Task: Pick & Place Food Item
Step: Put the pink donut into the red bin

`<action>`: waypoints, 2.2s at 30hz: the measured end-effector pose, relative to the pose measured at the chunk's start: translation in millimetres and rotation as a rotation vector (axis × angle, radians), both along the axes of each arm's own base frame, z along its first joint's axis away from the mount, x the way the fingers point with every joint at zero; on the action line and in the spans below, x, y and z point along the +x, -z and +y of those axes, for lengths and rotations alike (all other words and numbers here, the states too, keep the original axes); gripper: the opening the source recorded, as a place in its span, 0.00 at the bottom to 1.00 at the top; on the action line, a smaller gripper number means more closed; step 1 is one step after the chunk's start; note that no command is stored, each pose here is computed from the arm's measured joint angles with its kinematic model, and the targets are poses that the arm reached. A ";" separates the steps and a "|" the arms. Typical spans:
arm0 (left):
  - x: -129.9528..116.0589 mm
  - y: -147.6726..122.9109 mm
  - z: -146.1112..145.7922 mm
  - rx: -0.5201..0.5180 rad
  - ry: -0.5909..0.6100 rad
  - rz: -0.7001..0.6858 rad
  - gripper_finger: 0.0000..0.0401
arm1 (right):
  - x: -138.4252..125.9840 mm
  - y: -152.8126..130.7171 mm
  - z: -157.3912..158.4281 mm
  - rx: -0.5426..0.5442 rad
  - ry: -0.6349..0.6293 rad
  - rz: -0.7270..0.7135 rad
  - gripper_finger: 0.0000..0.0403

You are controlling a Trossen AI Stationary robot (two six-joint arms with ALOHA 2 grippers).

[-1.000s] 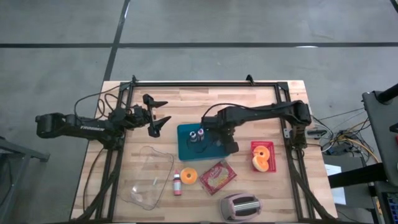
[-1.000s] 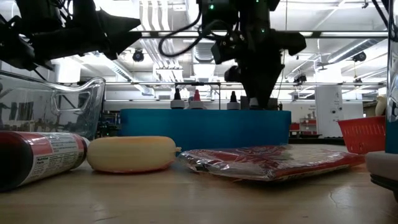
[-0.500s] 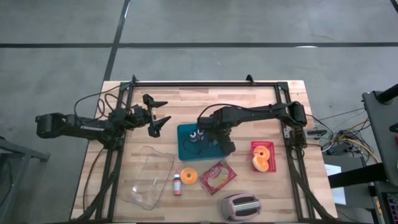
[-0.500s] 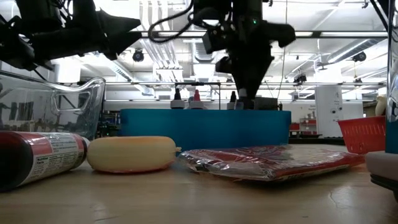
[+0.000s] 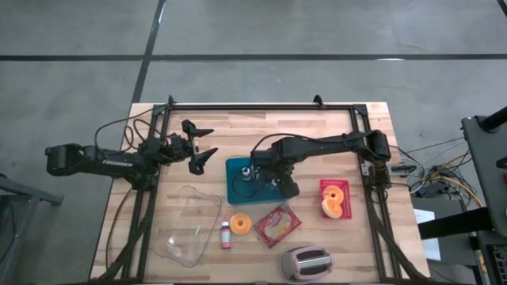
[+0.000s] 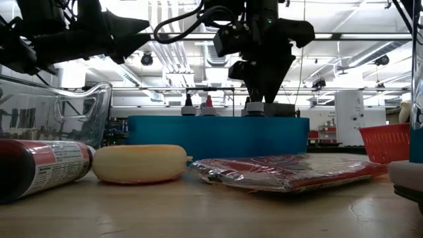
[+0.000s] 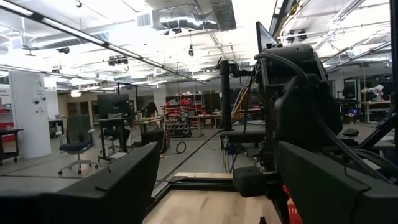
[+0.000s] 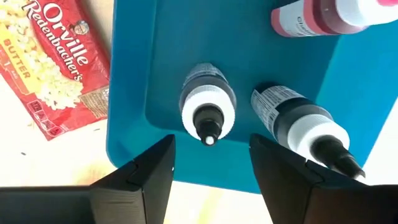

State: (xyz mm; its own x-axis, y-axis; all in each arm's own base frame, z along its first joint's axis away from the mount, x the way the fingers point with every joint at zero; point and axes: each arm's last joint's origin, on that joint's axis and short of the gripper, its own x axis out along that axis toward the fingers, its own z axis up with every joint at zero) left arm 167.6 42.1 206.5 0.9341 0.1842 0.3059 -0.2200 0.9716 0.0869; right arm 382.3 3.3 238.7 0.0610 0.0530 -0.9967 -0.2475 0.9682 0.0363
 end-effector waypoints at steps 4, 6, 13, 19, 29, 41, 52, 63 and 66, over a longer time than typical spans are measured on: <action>0.0 0.0 0.0 -0.002 0.001 0.000 0.81 | 0.3 -1.5 -0.5 -0.005 0.016 -0.006 0.48; 0.0 0.0 0.0 -0.002 0.001 0.000 0.81 | -0.2 -3.2 -1.4 -0.041 0.035 -0.012 0.47; 0.4 2.7 0.1 -0.008 0.001 0.024 0.81 | -6.7 -24.1 -9.6 -0.132 0.116 -0.098 0.47; 1.0 7.7 0.5 -0.026 0.000 0.078 0.81 | -24.1 -74.8 -19.0 -0.115 0.161 -0.385 0.47; -2.8 10.1 -1.1 -0.019 0.017 0.147 0.78 | -94.3 -118.1 -20.7 0.124 0.035 -0.971 0.47; -22.1 -8.6 -13.5 -0.025 0.068 0.289 0.77 | -179.1 -76.5 -14.9 0.085 0.029 -1.264 0.47; -33.8 -13.5 -37.6 -0.021 0.132 0.331 0.77 | -200.1 -29.8 -14.7 0.044 0.059 -1.428 0.47; -32.3 -18.0 -47.6 -0.055 0.199 0.275 0.77 | -201.4 -4.5 -15.2 0.052 0.107 -1.374 0.47; -29.9 -15.6 -48.3 -0.074 0.206 0.294 0.77 | -201.8 -1.9 -15.1 0.051 0.106 -1.361 0.47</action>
